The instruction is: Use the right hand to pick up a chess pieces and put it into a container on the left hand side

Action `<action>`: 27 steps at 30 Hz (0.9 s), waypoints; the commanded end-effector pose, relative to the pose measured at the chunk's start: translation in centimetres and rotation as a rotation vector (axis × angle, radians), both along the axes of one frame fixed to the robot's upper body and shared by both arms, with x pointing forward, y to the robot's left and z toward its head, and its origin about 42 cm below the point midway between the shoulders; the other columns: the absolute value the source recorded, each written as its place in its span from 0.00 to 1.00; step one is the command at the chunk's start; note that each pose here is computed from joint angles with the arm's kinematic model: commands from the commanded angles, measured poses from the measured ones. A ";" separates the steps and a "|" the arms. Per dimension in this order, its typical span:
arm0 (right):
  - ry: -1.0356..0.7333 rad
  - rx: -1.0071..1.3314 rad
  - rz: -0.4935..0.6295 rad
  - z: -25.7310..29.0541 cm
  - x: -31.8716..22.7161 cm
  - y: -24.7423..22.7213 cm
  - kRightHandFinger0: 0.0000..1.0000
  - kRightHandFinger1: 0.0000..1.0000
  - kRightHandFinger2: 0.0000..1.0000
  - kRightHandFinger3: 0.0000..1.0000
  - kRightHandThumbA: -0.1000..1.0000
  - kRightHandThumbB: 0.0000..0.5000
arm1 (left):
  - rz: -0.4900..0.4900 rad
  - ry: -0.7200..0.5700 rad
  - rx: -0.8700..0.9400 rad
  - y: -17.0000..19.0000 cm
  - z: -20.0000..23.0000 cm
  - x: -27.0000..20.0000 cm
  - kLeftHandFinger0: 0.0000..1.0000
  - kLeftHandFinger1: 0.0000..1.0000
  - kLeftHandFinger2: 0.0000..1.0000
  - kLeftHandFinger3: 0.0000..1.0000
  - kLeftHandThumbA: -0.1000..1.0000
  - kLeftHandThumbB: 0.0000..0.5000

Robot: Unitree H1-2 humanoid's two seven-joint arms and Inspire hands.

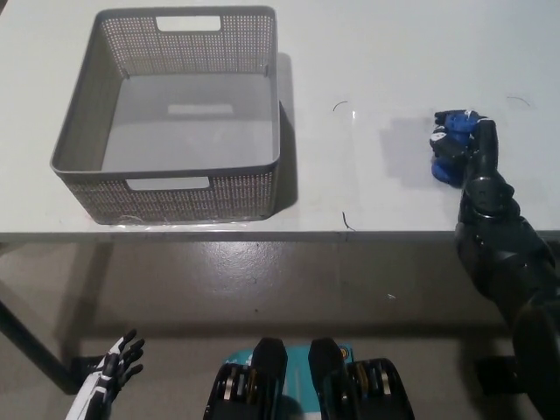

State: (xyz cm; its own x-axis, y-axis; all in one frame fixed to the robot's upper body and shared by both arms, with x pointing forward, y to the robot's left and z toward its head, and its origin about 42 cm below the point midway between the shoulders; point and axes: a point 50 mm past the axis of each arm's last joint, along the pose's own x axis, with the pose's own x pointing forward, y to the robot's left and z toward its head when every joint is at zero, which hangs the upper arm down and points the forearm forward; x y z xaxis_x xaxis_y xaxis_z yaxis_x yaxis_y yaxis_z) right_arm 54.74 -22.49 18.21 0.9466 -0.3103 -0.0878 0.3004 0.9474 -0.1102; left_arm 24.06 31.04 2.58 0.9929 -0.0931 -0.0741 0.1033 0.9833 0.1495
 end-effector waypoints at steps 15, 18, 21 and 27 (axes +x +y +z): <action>-0.447 -0.026 0.092 14.4 3.6 6.9 0.00 0.17 0.55 0.56 0.00 0.35 | 0.004 -0.047 -0.012 0.2 0.6 0.3 1.00 1.00 1.00 1.00 1.00 0.44; -0.509 -0.047 0.137 16.5 3.7 8.4 0.00 0.15 0.51 0.53 0.00 0.37 | 0.003 -0.048 -0.018 0.3 0.7 0.3 1.00 1.00 1.00 1.00 1.00 0.42; -0.557 -0.032 0.164 18.0 3.6 9.7 0.00 0.15 0.53 0.55 0.00 0.34 | 0.002 -0.049 -0.012 0.3 0.7 0.3 1.00 1.00 1.00 1.00 1.00 0.43; -0.642 -0.018 0.250 22.0 2.9 14.5 0.00 0.17 0.58 0.65 0.00 0.31 | -0.004 -0.049 -0.005 0.3 0.8 0.5 1.00 1.00 1.00 1.00 1.00 0.39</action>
State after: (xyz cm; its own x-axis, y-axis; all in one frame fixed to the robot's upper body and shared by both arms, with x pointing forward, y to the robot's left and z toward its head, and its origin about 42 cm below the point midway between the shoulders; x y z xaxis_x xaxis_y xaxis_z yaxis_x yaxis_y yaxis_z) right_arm 57.90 -12.06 32.76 0.9312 -0.1411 0.3362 0.1579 0.9872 -0.0232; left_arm 24.07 31.07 2.54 0.9933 -0.0894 -0.0730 0.0990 0.9851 0.1405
